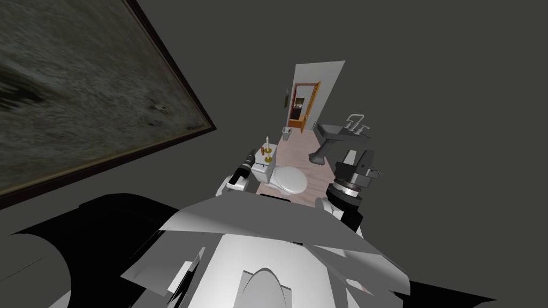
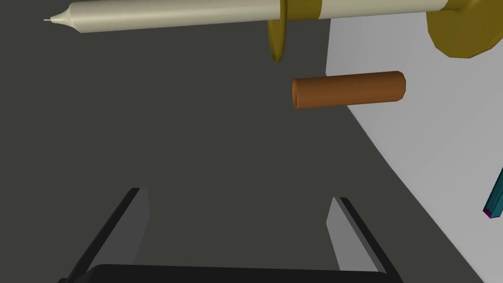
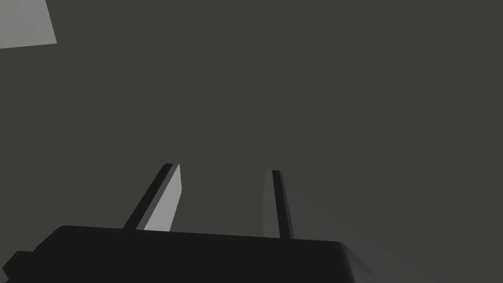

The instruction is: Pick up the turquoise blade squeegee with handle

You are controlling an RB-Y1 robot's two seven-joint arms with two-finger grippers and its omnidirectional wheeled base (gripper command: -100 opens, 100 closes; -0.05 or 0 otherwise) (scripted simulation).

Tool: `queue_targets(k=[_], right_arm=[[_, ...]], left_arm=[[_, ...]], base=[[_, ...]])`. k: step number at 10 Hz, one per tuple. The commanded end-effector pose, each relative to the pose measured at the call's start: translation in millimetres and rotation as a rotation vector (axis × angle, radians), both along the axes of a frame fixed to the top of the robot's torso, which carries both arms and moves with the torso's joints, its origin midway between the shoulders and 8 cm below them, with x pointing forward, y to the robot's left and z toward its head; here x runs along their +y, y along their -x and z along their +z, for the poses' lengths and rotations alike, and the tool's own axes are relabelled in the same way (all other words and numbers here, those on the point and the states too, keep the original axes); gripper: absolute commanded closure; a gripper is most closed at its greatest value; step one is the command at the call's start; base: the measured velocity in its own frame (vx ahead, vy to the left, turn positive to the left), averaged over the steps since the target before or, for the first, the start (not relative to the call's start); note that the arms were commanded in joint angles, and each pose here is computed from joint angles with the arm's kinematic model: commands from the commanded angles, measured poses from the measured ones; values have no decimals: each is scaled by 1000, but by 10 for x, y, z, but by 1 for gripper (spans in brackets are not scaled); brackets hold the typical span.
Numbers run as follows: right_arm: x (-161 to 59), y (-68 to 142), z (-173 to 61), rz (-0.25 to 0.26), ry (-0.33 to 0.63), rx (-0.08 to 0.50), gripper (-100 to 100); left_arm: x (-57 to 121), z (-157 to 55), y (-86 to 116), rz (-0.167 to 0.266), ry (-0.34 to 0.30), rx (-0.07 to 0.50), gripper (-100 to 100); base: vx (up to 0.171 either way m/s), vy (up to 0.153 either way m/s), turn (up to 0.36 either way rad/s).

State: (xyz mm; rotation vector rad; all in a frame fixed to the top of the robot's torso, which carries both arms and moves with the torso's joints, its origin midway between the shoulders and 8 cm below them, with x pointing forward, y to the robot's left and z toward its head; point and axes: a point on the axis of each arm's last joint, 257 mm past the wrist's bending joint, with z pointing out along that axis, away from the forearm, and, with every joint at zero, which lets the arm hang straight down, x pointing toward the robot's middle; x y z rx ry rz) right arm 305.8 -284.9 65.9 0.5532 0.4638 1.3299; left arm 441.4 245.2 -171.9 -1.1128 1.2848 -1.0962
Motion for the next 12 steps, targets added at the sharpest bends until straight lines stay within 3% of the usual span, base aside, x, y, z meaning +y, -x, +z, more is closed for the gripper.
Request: queue_targets(k=[1, 12], right_arm=[[0, 0, 0, 0, 0, 0, 0], [0, 0, 0, 0, 0, 0, 0]], left_arm=[[-21, -78, -15, 1, 9, 32, -100], [-272, -681, -69, -7, 114, 292, -100]], base=[[-20, 21, -17], [-16, 22, -34]])
